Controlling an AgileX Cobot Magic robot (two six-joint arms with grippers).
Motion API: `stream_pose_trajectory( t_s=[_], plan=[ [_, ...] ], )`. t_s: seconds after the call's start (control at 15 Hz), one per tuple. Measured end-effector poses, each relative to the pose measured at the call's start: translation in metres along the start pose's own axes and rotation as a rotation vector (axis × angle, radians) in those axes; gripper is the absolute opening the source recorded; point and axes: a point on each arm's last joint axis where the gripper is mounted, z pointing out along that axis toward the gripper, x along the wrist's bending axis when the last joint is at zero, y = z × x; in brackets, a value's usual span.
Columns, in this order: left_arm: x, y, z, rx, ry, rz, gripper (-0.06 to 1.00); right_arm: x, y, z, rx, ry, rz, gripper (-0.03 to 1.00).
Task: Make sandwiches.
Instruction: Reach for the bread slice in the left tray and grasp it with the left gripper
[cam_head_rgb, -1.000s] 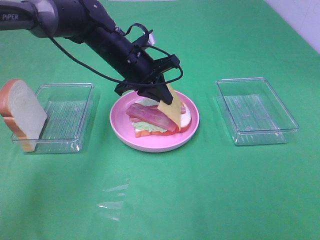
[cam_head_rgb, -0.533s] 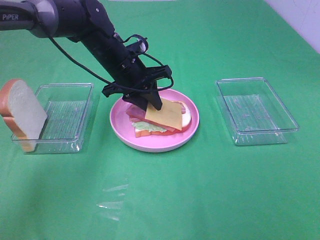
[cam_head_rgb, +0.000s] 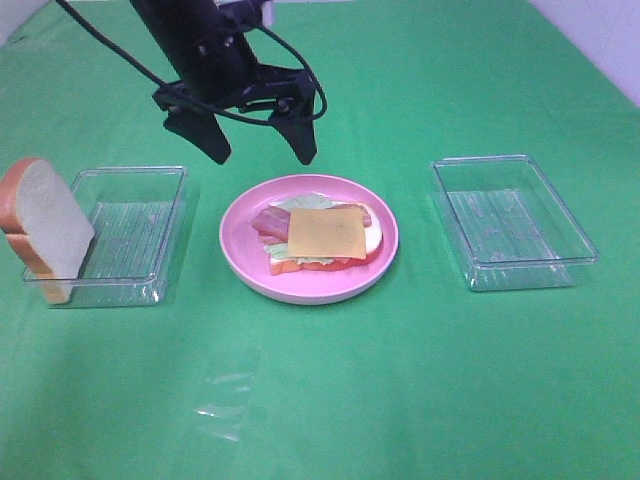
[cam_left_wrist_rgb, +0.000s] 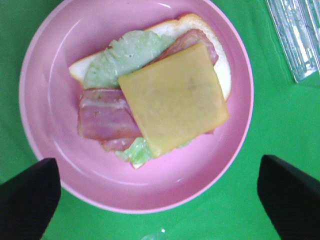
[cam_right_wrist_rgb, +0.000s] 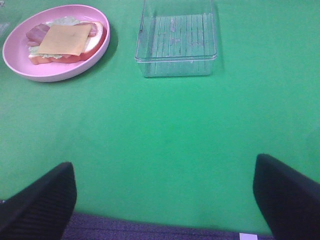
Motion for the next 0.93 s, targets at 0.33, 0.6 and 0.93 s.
stream_pose_trajectory(
  t_s=[0.33, 0.6, 0.93],
  plan=[
    [-0.002, -0.002, -0.042, -0.056, 0.106, 0.060, 0.99, 0.000, 0.000, 0.000, 0.000, 0.000, 0.000, 0.92],
    [-0.007, -0.006, -0.085, -0.143, 0.189, 0.096, 0.99, 0.000, 0.000, 0.000, 0.000, 0.000, 0.000, 0.92],
    [0.041, -0.029, -0.165, -0.279, 0.311, -0.043, 0.99, 0.000, 0.000, 0.000, 0.000, 0.000, 0.000, 0.92]
  ],
)
